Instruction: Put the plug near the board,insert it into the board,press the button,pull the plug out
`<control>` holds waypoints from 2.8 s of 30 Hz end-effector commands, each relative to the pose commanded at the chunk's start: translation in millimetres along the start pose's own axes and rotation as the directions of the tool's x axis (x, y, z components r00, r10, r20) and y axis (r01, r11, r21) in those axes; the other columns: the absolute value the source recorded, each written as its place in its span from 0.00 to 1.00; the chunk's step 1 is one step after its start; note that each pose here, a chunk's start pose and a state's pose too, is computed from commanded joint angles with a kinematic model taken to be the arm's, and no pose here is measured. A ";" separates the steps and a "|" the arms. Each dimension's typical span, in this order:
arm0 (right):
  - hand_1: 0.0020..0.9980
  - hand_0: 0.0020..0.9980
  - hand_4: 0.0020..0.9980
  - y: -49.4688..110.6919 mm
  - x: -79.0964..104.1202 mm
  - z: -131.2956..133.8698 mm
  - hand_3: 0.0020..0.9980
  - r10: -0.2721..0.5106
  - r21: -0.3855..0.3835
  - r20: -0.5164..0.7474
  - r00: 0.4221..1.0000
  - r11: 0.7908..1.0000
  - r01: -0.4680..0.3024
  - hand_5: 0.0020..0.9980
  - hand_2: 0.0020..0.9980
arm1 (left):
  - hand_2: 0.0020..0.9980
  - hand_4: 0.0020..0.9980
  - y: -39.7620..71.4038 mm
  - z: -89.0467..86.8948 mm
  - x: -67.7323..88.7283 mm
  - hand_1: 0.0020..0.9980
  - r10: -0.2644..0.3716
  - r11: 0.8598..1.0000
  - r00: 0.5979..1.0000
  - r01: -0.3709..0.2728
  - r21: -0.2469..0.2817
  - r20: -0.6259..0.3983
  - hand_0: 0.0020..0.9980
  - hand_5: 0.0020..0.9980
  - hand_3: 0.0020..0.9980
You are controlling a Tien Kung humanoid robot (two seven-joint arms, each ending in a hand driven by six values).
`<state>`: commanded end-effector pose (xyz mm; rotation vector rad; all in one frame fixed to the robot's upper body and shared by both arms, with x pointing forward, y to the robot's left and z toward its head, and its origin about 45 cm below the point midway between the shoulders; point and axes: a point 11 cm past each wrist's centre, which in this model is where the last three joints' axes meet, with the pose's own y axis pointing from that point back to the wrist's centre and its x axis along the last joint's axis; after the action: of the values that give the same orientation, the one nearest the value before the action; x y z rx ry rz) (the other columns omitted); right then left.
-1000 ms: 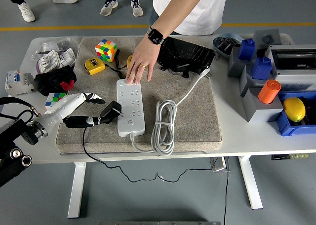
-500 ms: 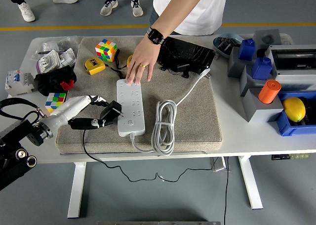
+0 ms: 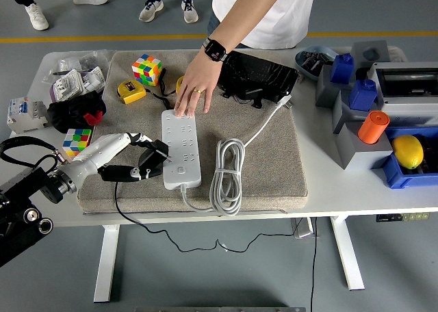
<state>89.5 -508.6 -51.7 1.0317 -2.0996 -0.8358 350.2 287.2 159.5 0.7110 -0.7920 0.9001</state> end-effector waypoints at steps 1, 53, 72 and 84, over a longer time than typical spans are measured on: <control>0.71 0.71 1.00 0.1 0.1 0.4 0.60 0.000 -0.001 0.000 1.000 1.000 0.000 0.60 0.71 | 0.72 1.00 -0.1 -0.1 -0.7 0.72 -0.003 1.000 1.000 0.003 0.001 0.000 0.67 0.78 0.71; 0.71 0.71 1.00 -0.3 -1.0 -1.4 0.60 -0.001 0.006 0.007 1.000 1.000 0.001 0.60 0.71 | 0.69 0.96 0.1 6.3 20.0 0.70 0.026 0.999 0.999 -0.025 -0.029 0.042 0.66 0.73 0.69; 0.71 0.71 1.00 -0.1 1.5 -1.2 0.60 0.000 0.006 -0.008 1.000 1.000 0.000 0.59 0.71 | 0.69 0.96 0.5 0.2 5.6 0.70 -0.022 1.000 0.999 0.022 -0.001 0.049 0.65 0.72 0.69; 0.71 0.71 1.00 -0.1 0.4 -0.9 0.60 -0.002 0.005 -0.009 1.000 1.000 0.002 0.59 0.71 | 0.69 0.95 -2.9 7.8 2.5 0.69 -0.027 0.999 0.999 0.028 -0.024 0.047 0.66 0.72 0.69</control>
<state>90.0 -509.2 -51.1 1.0391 -2.0942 -0.8257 351.5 280.6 165.0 0.7220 -0.8315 0.8499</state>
